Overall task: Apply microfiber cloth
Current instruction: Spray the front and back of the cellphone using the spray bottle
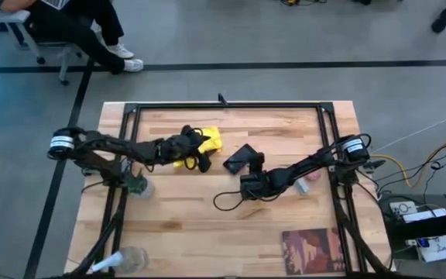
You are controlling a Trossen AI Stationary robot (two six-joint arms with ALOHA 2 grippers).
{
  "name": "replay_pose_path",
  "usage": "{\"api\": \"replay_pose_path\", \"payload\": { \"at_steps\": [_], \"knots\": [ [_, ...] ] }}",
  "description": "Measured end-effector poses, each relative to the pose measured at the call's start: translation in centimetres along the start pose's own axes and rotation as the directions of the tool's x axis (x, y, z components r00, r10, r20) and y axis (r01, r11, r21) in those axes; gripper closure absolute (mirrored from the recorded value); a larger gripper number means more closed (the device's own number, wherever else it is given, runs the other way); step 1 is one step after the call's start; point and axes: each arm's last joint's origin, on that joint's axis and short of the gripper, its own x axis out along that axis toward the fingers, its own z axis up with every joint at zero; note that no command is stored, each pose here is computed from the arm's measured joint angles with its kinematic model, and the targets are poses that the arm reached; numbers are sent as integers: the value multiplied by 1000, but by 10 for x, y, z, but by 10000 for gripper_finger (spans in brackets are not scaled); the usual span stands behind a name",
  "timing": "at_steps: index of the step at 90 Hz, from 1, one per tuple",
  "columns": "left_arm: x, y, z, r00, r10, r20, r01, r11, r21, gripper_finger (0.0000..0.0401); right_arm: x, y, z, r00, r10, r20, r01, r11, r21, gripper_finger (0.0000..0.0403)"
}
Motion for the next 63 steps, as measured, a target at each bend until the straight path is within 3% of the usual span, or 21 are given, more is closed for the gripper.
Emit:
{"api": "replay_pose_path", "payload": {
  "at_steps": [20, 36, 49, 63],
  "knots": [
    [47, 8, -24, 989, 74, -127, -74, 997, 5, 223, 0, 1, -2, 999, 31, -8, -31, 999, 22, 274],
    [79, 14, -36, 979, 46, -200, -49, 999, -7, 268, 0, 2, -1, 998, 62, -2, -61, 998, 32, 261],
    [97, 18, -48, 956, 76, -283, -76, 997, 12, 302, 1, 2, -1, 997, 76, 4, -76, 997, 30, 254],
    [111, 16, -54, 953, 78, -291, -77, 997, 17, 330, 3, 0, 1, 997, 70, 27, -70, 998, -3, 252]
  ]
}}
